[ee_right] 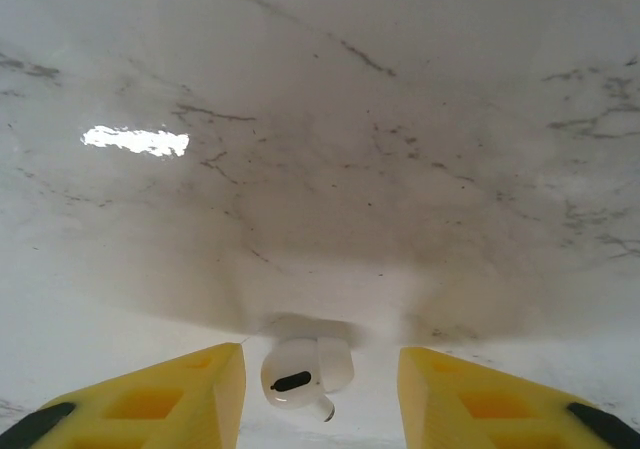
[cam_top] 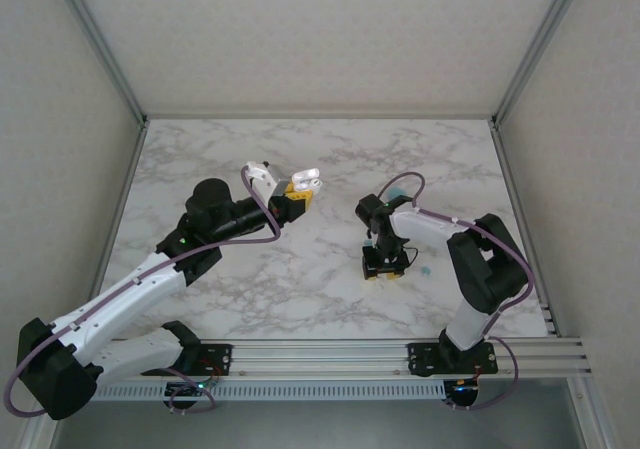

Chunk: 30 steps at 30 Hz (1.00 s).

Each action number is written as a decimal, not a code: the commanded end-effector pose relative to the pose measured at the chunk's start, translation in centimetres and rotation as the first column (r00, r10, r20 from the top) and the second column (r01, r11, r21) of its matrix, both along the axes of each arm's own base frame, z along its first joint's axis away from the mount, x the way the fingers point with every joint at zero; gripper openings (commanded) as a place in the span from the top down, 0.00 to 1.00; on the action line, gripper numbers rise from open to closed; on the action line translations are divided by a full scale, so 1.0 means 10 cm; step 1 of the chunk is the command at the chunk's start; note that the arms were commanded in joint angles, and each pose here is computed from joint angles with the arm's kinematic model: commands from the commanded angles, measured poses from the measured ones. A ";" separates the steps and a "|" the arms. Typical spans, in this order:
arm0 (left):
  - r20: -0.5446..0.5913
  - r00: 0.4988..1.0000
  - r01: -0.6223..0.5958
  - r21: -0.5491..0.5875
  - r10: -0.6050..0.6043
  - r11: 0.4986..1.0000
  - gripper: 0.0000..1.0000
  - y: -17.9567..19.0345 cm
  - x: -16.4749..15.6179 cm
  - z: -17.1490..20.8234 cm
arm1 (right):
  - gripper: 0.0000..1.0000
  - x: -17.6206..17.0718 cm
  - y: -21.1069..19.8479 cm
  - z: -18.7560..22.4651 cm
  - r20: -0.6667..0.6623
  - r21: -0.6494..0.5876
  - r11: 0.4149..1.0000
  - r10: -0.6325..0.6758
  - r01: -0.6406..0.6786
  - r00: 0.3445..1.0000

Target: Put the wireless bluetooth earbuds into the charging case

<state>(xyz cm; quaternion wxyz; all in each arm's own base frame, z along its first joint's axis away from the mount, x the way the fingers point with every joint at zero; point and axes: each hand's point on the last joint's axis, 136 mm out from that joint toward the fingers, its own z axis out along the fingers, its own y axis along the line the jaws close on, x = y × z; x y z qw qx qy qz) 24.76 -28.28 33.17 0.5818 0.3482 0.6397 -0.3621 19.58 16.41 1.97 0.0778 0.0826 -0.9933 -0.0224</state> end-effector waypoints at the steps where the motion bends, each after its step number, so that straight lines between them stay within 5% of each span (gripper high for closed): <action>1: 0.011 1.000 0.002 -0.020 -0.001 1.000 0.84 0.00 -0.03 0.06 | 0.59 0.00 0.03 -0.03 -0.003 -0.004 0.999 0.031 -0.031 0.999; 19: -0.007 1.000 0.016 -0.021 -0.017 1.000 0.84 -0.05 -0.01 0.05 | 0.71 -0.08 0.03 -0.07 -0.025 -0.025 0.999 0.031 -0.031 0.999; 25: -0.008 1.000 0.009 -0.021 -0.009 1.000 0.84 -0.05 0.01 0.04 | 0.73 0.02 0.07 0.23 0.067 0.015 1.000 0.010 -0.011 0.998; 30: -0.013 1.000 -0.009 -0.007 0.009 1.000 0.84 -0.05 0.05 -0.03 | 0.73 0.28 0.23 0.95 0.263 0.150 0.989 -0.035 -0.005 0.964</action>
